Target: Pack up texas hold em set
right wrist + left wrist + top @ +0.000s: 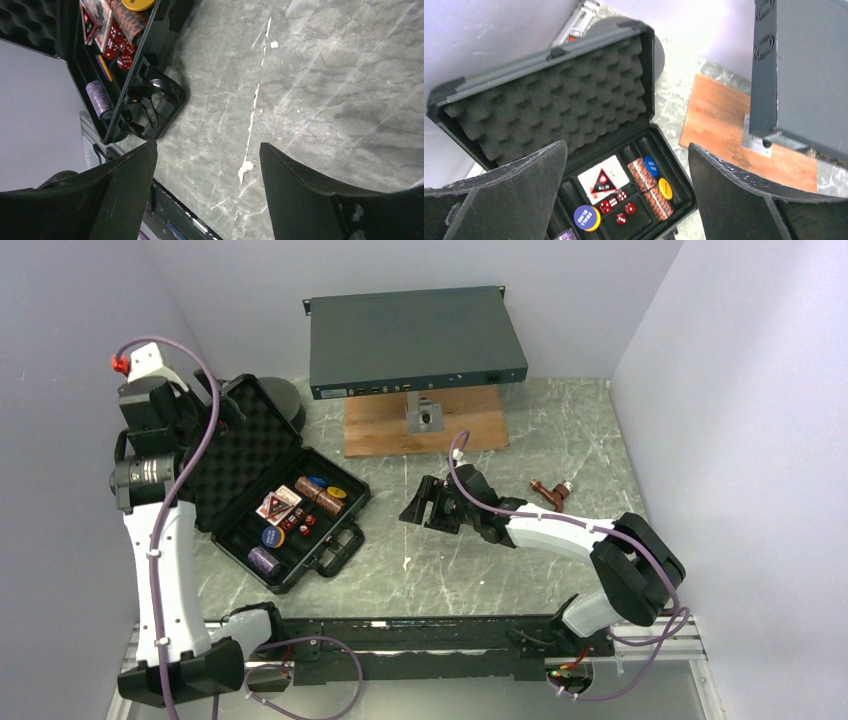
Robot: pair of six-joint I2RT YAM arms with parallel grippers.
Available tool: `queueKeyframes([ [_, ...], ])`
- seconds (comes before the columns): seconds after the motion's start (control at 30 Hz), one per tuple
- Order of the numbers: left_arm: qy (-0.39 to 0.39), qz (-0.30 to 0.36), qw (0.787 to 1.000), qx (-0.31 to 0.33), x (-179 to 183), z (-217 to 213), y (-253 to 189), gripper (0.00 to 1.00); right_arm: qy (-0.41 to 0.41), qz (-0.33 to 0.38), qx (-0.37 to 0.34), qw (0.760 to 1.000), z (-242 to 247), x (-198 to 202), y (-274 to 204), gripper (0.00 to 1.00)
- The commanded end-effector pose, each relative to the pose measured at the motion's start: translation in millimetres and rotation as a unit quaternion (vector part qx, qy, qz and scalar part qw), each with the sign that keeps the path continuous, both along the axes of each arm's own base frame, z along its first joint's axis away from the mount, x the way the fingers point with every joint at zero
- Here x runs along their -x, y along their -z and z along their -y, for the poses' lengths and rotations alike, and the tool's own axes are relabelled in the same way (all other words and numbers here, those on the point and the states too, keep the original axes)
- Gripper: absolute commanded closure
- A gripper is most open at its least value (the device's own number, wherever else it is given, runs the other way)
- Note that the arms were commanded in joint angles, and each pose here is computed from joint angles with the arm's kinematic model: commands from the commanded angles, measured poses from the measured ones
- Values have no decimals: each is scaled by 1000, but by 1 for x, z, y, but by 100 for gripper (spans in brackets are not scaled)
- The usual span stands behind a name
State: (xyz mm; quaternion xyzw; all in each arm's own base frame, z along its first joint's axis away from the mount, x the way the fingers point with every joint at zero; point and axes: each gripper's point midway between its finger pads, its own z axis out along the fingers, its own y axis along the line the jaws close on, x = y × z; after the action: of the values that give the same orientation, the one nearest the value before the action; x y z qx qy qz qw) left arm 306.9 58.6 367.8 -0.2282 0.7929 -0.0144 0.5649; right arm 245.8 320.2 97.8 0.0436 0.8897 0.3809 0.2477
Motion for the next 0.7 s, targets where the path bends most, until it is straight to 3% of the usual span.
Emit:
queueKeyframes([
  [0.0, -43, 43, 998, -8, -10, -17, -39, 4, -7, 40, -1, 999, 5, -3, -13, 23],
  [0.37, -112, 79, 991, -6, -64, -57, -54, 5, -17, 52, 29, 998, 21, 6, -2, 22],
  [0.67, -139, 85, 985, 55, -121, -112, -39, 13, -22, 55, 40, 997, 30, 9, 4, 22],
])
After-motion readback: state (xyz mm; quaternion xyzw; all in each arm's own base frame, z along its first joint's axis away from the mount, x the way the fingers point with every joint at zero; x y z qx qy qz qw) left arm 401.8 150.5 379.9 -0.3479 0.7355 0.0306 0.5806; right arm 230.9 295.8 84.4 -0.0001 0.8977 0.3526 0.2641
